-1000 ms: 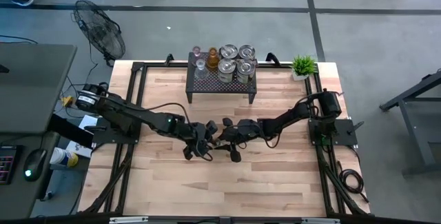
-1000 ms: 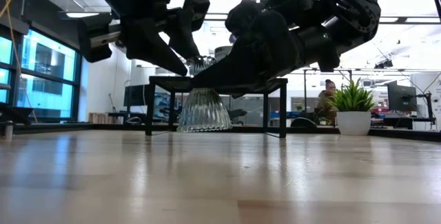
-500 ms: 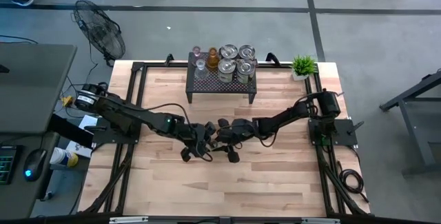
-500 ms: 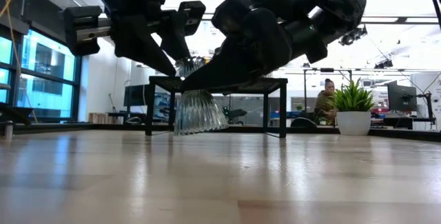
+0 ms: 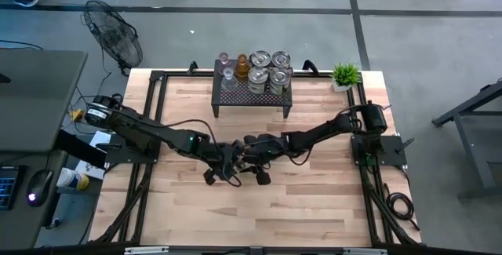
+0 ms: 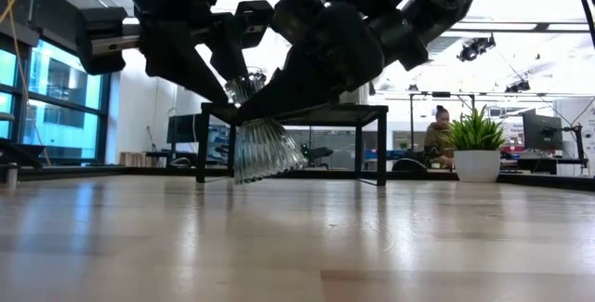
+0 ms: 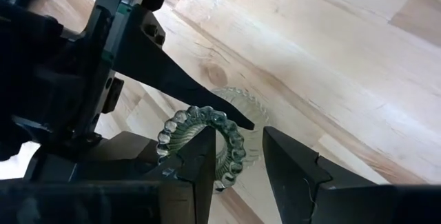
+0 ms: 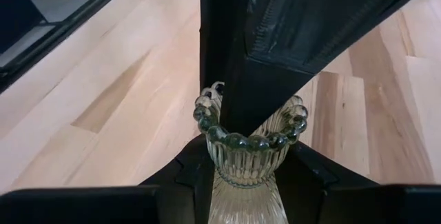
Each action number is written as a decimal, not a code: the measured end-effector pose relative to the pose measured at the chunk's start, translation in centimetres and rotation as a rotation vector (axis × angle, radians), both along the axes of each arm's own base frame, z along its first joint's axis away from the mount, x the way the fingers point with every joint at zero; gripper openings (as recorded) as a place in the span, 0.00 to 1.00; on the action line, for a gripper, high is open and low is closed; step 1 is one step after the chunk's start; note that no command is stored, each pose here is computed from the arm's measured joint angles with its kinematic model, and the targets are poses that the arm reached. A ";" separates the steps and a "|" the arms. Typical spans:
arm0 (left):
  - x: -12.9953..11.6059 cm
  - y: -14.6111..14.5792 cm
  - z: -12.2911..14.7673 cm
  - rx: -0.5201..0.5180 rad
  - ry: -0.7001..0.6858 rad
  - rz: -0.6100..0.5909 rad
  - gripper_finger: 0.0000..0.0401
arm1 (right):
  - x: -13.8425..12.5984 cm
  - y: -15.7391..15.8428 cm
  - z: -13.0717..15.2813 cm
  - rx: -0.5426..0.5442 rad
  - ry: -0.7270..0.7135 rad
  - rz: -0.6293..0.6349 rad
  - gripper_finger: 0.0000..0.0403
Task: Pick & Place candle stick holders
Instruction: Put the green glass candlestick on the shelf aligned with the other candlesticks
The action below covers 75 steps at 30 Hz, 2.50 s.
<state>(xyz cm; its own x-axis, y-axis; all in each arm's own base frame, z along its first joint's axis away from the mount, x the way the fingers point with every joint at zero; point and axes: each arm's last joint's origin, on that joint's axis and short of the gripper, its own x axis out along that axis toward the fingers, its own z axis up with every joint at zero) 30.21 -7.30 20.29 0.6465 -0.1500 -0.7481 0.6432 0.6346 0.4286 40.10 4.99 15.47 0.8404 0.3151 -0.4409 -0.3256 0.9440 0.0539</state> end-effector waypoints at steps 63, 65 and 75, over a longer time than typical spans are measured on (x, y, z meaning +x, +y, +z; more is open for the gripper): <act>0.0 0.2 -0.1 0.001 0.011 0.062 0.04 | -2.7 -0.5 0.7 -0.041 0.338 -0.051 0.56; 0.1 0.2 0.2 -0.003 0.024 0.091 0.04 | -3.2 -0.6 1.3 -0.060 0.363 -0.072 0.56; 0.5 0.4 3.6 0.029 0.112 0.235 0.04 | -6.9 -1.4 1.2 -0.109 0.386 -0.238 0.56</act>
